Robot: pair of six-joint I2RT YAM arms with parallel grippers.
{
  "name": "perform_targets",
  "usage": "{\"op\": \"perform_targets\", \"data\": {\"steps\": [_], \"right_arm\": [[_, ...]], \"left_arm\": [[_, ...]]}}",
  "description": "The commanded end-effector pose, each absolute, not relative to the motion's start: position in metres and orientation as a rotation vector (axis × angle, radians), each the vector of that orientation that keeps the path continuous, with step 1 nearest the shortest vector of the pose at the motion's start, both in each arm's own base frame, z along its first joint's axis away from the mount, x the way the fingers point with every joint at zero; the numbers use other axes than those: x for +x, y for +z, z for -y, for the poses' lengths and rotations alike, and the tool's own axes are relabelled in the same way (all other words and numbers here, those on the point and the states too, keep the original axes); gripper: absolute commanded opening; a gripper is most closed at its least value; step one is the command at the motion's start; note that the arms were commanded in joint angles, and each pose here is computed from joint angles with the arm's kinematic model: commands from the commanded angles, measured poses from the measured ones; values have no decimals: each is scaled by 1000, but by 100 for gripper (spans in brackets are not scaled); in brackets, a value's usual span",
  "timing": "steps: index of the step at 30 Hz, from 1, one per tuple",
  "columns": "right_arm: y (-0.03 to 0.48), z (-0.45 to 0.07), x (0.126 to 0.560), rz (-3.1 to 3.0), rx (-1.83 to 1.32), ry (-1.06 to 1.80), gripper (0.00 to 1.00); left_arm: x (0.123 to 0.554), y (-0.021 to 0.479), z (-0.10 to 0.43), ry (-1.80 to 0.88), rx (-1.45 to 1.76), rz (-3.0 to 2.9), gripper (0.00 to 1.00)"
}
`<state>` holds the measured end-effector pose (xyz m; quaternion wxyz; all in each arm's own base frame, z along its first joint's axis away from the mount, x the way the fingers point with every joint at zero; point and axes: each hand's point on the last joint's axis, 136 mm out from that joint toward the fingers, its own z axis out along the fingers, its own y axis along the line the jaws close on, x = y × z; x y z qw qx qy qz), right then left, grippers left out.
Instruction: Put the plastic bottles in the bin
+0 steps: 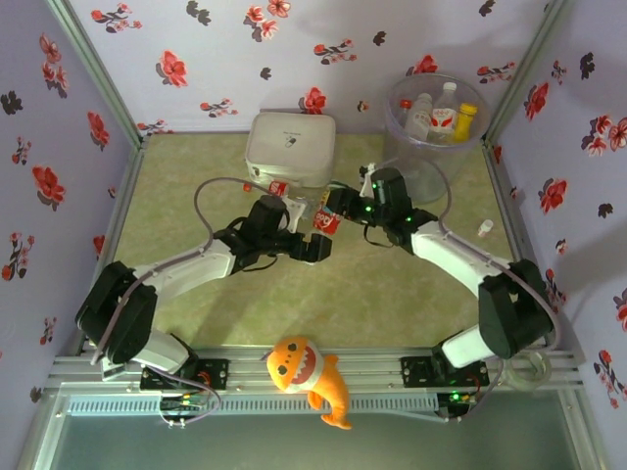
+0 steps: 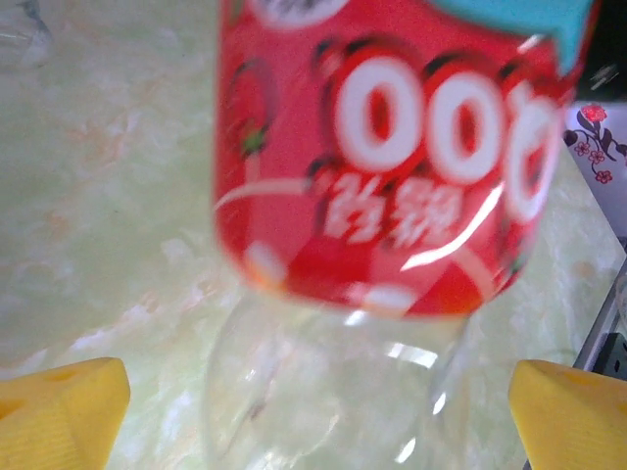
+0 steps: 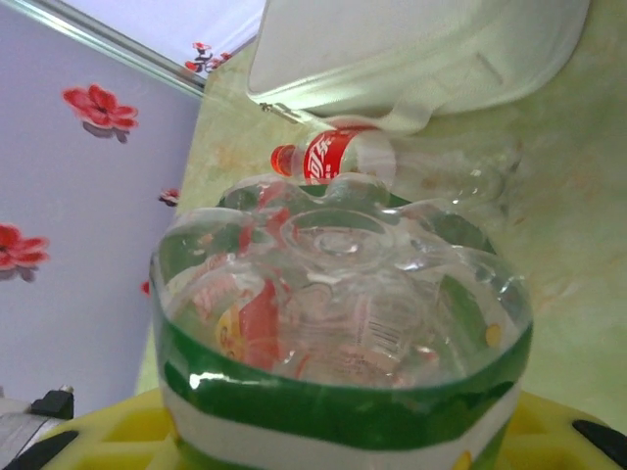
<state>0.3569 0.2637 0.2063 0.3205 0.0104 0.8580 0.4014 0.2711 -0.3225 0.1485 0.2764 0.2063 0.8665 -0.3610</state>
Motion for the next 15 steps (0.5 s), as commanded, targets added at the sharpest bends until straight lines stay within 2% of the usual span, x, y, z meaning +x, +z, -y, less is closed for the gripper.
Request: {"op": "perform_targets", "data": {"steps": [1,8,15], "right_arm": [[266,-239,355,-2172,-149,799,40],[379,-189,363,-1958,-283,381,37],[483,-138,374,-1649,-153,213,34]], "left_arm": [[274,167,311,-929,561,-2281,100],[274,164,291,-912,493,-2292,100],[272,159,289,-927,457,-2298,100]]}}
